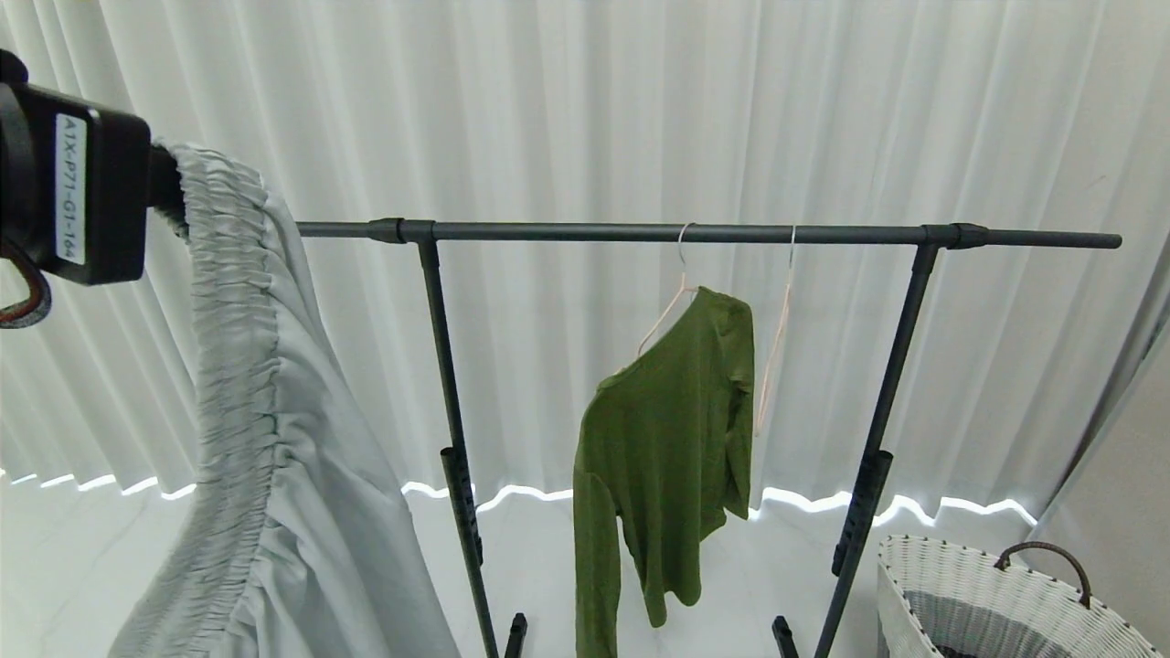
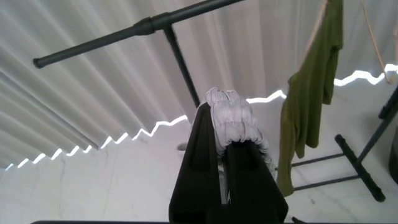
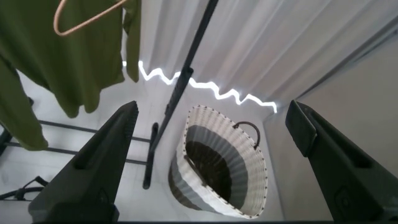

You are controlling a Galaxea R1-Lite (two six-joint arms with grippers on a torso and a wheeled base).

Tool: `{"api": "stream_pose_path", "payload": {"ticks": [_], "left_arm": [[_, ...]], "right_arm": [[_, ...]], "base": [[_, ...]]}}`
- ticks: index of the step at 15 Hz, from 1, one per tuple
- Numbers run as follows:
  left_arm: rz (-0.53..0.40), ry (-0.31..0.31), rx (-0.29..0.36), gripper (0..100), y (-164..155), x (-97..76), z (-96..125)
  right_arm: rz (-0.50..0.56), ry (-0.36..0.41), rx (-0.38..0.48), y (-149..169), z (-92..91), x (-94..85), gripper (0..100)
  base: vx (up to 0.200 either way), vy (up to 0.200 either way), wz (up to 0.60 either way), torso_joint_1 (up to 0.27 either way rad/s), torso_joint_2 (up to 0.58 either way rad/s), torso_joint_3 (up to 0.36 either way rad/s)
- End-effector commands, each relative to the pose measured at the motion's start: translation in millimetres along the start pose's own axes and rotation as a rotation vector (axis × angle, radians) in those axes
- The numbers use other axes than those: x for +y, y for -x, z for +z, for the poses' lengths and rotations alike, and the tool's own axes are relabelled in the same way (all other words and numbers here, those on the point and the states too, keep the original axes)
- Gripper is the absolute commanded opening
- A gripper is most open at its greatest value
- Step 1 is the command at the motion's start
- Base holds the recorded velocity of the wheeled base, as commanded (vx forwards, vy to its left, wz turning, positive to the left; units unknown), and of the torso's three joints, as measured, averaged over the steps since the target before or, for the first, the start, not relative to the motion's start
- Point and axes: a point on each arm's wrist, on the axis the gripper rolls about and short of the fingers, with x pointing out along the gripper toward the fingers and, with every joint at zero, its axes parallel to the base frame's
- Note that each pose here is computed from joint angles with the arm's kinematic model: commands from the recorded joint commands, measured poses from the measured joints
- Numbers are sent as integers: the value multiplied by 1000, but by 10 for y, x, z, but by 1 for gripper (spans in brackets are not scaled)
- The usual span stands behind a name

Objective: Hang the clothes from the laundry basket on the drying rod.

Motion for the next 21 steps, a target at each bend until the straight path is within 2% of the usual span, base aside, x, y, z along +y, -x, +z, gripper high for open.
{"api": "stream_pose_path", "payload": {"ticks": [1,4,17,20,21], "left_arm": [[-6,-4,1,0,-2,-14,-2],[-6,-48,7,0,-12,-22,-15],[-7,-51,11,0,-25,-31,-18],[-10,-71,41,0,-59,-62,-100],[-13,-90,67,0,-41,-60,-222]], "right_arm": [[1,1,1,-2,-1,2,100],[-5,7,16,-19,-42,12,100],[-12,10,36,-36,-97,15,100],[-3,22,66,-83,-168,46,100],[33,17,66,-119,-202,74,100]], "base": [[0,0,0,0,0,0],[0,0,0,0,0,0],[200,0,0,2,2,2],[67,0,0,2,6,2],[0,0,0,0,0,0]]}}
